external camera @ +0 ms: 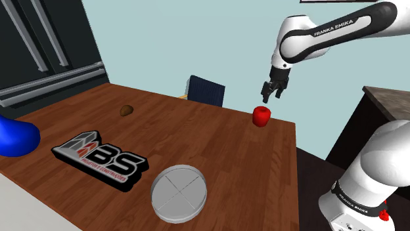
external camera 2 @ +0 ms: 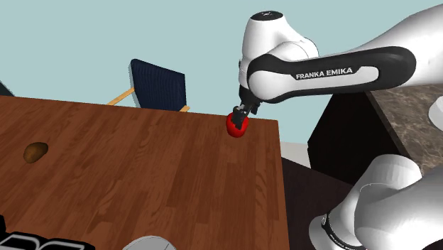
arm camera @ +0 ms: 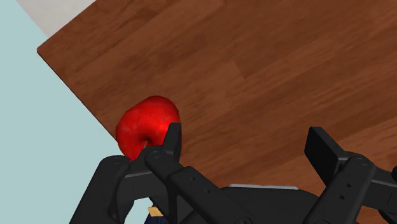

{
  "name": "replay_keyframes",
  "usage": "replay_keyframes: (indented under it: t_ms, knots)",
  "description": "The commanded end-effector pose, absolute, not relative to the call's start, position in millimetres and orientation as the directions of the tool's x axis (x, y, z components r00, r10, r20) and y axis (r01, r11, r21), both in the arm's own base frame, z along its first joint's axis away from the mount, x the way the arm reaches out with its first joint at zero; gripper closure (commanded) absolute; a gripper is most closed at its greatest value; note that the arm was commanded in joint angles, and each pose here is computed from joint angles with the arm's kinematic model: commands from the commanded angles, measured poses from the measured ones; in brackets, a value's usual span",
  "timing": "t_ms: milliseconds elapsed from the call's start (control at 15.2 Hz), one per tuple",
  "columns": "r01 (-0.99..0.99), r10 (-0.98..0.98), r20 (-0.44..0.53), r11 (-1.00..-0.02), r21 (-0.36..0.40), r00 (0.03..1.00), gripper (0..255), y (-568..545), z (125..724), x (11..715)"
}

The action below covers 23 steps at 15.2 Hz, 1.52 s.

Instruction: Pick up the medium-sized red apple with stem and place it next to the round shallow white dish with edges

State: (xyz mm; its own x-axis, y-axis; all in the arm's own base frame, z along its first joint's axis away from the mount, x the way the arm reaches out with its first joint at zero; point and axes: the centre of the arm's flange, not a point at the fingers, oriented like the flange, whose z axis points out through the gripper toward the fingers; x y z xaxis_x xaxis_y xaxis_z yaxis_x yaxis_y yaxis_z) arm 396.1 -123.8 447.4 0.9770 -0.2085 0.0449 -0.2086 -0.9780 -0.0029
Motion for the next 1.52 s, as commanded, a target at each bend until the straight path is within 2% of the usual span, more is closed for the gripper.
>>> replay_keyframes:
  t_ms: [0,792,1452]
  knots:
    - [-0.228,-0.227,0.065,-0.974,0.000,0.972,0,-141,435,404]
    - [-0.337,-0.332,0.164,-0.941,0.002,0.929,0,-253,361,460]
    - [-0.337,-0.332,0.164,-0.941,0.002,0.929,0,-255,321,466]
